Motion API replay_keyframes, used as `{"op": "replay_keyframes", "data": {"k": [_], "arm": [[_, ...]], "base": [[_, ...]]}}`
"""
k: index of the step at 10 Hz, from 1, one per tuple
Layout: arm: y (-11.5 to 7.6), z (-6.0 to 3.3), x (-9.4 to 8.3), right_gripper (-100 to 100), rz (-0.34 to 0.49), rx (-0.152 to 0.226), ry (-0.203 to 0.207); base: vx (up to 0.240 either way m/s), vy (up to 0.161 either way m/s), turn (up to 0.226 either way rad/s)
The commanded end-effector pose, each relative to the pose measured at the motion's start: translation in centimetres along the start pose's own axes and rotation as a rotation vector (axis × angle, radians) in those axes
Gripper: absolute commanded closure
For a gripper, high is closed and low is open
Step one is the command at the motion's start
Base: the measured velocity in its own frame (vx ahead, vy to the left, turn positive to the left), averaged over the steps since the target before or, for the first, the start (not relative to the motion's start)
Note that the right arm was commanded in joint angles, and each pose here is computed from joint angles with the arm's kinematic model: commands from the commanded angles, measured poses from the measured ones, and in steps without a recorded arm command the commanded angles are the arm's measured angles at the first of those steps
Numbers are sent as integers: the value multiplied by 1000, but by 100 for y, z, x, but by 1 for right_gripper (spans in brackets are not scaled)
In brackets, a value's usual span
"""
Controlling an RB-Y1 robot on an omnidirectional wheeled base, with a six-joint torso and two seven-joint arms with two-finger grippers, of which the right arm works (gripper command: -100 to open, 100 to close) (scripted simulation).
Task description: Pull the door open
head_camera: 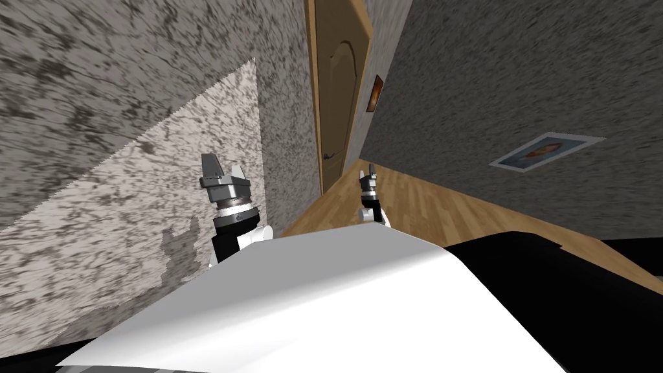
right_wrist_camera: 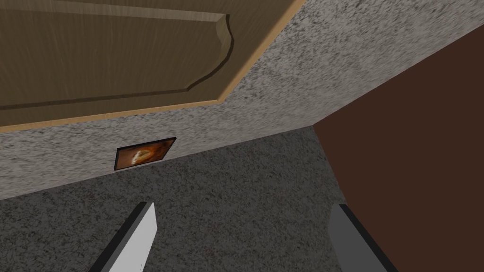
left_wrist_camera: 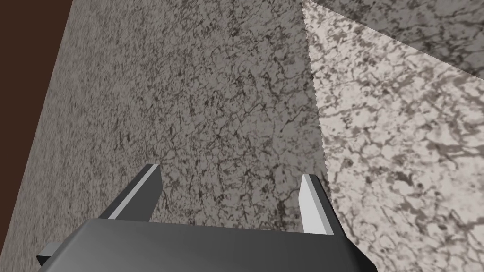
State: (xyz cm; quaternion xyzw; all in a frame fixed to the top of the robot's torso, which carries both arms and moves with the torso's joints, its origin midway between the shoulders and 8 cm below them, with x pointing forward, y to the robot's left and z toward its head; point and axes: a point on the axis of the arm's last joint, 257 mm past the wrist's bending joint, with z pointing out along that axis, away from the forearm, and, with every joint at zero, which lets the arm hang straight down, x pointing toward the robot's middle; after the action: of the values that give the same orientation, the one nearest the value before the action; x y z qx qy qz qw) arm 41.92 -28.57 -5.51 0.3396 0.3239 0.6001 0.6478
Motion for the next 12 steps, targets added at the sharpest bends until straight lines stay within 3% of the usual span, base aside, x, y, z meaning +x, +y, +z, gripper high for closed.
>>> {"op": "replay_keyframes", "data": {"k": [1,12], "arm": [[-102,1,18,-100,3,14,6],[-921,-42,81,-100,21,130,42]], "base": [[74,-72,115],[76,-85,137]]}}
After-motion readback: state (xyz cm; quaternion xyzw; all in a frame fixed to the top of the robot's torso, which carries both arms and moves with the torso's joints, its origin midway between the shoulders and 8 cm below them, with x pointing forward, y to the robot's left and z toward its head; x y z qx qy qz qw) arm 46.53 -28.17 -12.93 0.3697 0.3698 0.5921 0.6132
